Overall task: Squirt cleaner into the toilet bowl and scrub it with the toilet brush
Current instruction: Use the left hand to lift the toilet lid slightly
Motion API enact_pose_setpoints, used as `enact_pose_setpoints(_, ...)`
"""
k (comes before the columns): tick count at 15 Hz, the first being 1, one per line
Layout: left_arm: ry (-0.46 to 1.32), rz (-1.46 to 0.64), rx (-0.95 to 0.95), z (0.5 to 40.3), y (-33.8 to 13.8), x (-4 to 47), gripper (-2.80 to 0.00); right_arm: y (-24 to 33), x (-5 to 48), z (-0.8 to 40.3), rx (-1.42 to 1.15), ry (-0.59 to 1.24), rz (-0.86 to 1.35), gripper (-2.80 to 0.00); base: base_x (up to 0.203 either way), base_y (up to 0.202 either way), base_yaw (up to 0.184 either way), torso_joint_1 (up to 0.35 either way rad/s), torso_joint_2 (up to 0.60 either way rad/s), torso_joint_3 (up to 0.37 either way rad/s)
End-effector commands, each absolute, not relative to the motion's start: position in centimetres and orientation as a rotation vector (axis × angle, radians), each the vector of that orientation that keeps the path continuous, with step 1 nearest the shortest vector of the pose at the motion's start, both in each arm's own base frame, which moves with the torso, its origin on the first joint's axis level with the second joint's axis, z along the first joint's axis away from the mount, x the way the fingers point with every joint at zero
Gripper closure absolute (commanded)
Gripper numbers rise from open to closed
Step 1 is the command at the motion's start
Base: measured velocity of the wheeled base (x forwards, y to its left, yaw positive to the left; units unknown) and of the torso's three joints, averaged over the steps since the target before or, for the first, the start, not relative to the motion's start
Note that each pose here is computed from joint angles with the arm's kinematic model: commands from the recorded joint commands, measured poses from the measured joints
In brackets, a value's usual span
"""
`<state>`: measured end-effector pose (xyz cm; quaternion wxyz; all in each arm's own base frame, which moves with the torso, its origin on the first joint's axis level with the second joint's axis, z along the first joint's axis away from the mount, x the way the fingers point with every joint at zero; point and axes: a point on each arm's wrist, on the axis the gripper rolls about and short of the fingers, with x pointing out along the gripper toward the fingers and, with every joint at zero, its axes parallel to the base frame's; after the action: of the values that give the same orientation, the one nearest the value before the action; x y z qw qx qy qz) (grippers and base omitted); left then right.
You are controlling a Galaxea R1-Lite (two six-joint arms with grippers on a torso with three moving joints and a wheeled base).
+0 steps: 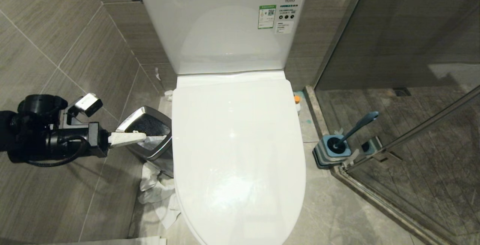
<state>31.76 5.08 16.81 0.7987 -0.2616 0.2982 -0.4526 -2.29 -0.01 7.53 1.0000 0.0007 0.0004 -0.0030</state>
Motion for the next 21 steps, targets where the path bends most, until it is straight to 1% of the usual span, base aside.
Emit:
enact_pose_setpoints(1, 0.673, -0.966, -0.592, 15.7, 5.1, 31.7, 0.00, 0.0, -2.3, 7.5, 0.002, 0.002, -0.006, 0.00, 0.000, 0.000, 0.000, 0.000, 0.00, 0.000)
enact_pose_setpoints(5, 0.725, -0.956, -0.639, 14.2, 4.8, 30.6, 0.00, 0.0, -2.3, 7.6, 0.002, 0.001, -0.006, 0.00, 0.000, 0.000, 0.000, 0.000, 0.00, 0.000)
enact_pose_setpoints(6, 0.742, -0.956, -0.657, 13.8, 4.7, 30.5, -2.80, 0.0, -2.3, 7.5, 0.002, 0.002, -0.006, 0.00, 0.000, 0.000, 0.000, 0.000, 0.00, 0.000)
enact_pose_setpoints(13, 0.756, -0.999, -0.705, 12.0, 4.5, 30.3, -2.80, 0.0, -2.3, 7.5, 0.002, 0.002, -0.006, 0.00, 0.000, 0.000, 0.000, 0.000, 0.00, 0.000)
enact_pose_setpoints(18, 0.735, -1.053, -0.640, 10.0, 3.0, 29.8, -2.80, 0.0, -2.3, 7.5, 0.002, 0.002, -0.006, 0.00, 0.000, 0.000, 0.000, 0.000, 0.00, 0.000)
enact_pose_setpoints(21, 0.721, -1.062, -0.623, 10.3, 2.8, 30.3, -2.80, 0.0, -2.3, 7.5, 0.002, 0.002, -0.006, 0.00, 0.000, 0.000, 0.000, 0.000, 0.00, 0.000)
